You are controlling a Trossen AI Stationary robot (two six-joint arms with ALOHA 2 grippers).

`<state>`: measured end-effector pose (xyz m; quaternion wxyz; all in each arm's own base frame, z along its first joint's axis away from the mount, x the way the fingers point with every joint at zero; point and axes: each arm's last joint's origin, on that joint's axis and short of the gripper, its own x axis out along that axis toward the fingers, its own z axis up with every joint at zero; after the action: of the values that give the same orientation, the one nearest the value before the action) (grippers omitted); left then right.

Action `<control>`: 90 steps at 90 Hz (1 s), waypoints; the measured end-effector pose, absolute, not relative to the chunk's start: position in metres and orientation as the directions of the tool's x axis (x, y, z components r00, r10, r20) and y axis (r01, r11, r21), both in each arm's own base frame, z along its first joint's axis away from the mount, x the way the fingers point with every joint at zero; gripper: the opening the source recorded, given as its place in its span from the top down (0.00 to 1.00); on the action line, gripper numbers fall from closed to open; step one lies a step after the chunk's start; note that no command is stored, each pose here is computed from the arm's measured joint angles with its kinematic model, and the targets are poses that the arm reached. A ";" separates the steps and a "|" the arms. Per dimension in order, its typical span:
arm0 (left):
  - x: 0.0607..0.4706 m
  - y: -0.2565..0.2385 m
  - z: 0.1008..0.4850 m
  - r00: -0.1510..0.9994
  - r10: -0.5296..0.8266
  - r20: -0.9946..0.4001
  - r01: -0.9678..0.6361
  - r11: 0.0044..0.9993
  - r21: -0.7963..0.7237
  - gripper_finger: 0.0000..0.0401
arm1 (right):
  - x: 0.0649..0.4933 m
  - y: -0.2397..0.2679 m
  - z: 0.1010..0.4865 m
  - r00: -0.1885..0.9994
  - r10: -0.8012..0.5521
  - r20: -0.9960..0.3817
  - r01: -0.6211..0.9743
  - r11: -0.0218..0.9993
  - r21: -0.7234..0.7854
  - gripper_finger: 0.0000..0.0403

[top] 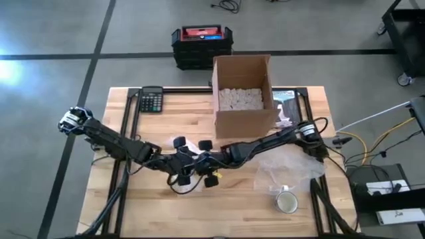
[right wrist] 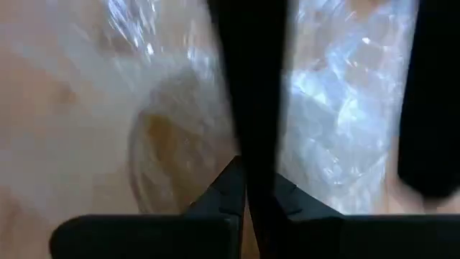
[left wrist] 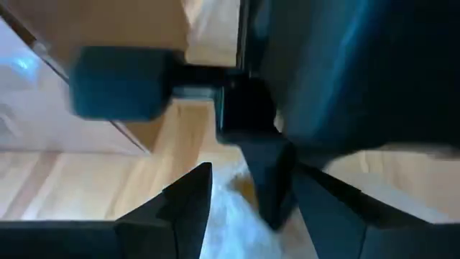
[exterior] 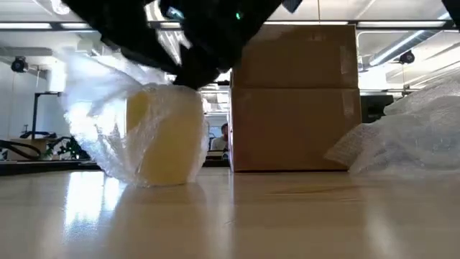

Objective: Wrap mug
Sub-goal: Wrap the yellow mug with the left transparent bubble wrap

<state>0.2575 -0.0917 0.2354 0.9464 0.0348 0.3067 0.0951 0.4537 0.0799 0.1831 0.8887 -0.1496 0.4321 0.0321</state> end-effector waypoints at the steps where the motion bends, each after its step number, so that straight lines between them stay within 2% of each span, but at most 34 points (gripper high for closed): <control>1: 0.257 -0.092 0.235 0.793 0.201 -0.575 -0.157 0.979 0.127 0.56 | 0.453 0.080 0.185 0.624 -0.073 -0.778 -0.186 0.953 -0.239 1.00; 15: 0.259 -0.092 0.235 0.801 0.191 -0.567 -0.135 0.981 0.139 0.59 | 0.450 0.079 0.207 0.644 -0.069 -0.762 -0.186 0.952 -0.243 1.00; 28: 0.259 -0.093 0.236 0.808 0.184 -0.559 -0.131 0.982 0.134 0.61 | 0.453 0.078 0.210 0.682 -0.062 -0.729 -0.178 0.952 -0.249 1.00; 42: 0.260 -0.093 0.237 0.812 0.175 -0.557 -0.121 0.984 0.134 0.63 | 0.463 0.075 0.199 0.714 -0.061 -0.698 -0.148 0.961 -0.235 1.00; 63: 0.254 -0.094 0.244 0.775 0.174 -0.607 -0.114 0.984 0.138 0.64 | 0.461 0.074 0.183 0.646 -0.078 -0.759 -0.147 0.964 -0.224 1.00; 75: 0.237 -0.095 0.267 0.678 0.170 -0.715 -0.174 0.982 0.068 0.67 | 0.458 0.073 0.184 0.640 -0.075 -0.764 -0.153 0.963 -0.223 1.00; 90: 0.205 -0.110 0.262 0.485 0.047 -0.873 -0.237 0.968 -0.079 0.71 | 0.459 0.071 0.189 0.654 -0.076 -0.753 -0.145 0.964 -0.224 1.00</control>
<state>0.2054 -0.1096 0.2615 0.8565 -0.0947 0.5006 0.0828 0.4592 0.0715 0.1893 0.8996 -0.1332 0.4154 0.0192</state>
